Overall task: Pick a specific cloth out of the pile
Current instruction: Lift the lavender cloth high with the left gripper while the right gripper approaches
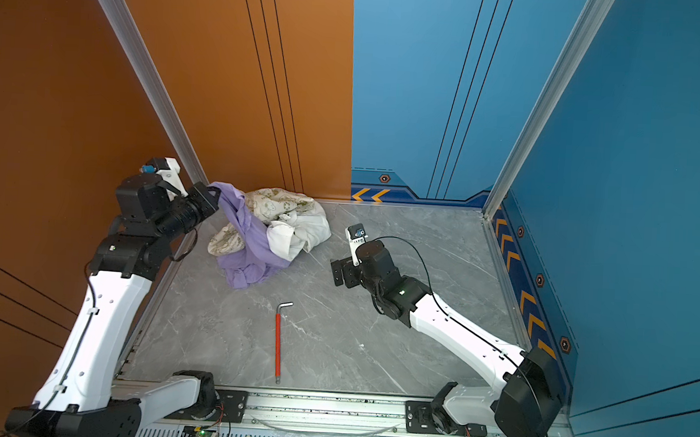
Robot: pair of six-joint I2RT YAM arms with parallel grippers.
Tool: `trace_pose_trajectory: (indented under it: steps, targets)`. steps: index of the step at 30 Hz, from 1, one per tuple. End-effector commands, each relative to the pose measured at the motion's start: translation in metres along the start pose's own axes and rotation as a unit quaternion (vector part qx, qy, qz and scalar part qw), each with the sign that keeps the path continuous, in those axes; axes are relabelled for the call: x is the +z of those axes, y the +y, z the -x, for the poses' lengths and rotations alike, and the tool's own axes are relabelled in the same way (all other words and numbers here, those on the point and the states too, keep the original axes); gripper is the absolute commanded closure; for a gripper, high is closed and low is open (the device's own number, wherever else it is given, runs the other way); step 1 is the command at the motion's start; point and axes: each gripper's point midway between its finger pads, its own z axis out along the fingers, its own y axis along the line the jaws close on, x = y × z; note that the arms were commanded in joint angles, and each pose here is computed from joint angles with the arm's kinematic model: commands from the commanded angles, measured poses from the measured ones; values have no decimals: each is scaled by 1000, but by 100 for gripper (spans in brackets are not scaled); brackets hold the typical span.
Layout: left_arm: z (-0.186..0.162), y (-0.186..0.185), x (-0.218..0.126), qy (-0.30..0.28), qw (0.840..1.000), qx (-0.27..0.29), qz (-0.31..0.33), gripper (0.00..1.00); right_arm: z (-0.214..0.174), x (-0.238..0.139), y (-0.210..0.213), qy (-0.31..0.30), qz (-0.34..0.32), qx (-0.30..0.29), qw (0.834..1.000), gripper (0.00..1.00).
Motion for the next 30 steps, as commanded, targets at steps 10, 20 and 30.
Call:
trace_pose_trajectory:
  steps: [10, 20, 30]
  targets:
    - [54, -95, -7, -14, 986, 67, -152, 100, 30, -11, 32, -38, 54, -3, 998, 0]
    - [68, -139, -10, -7, 966, 114, -231, 100, 77, -28, 65, -86, 93, 2, 992, 0]
    - [105, -195, -44, -55, 941, 134, -307, 100, 124, -48, 80, -141, 113, 6, 984, 0]
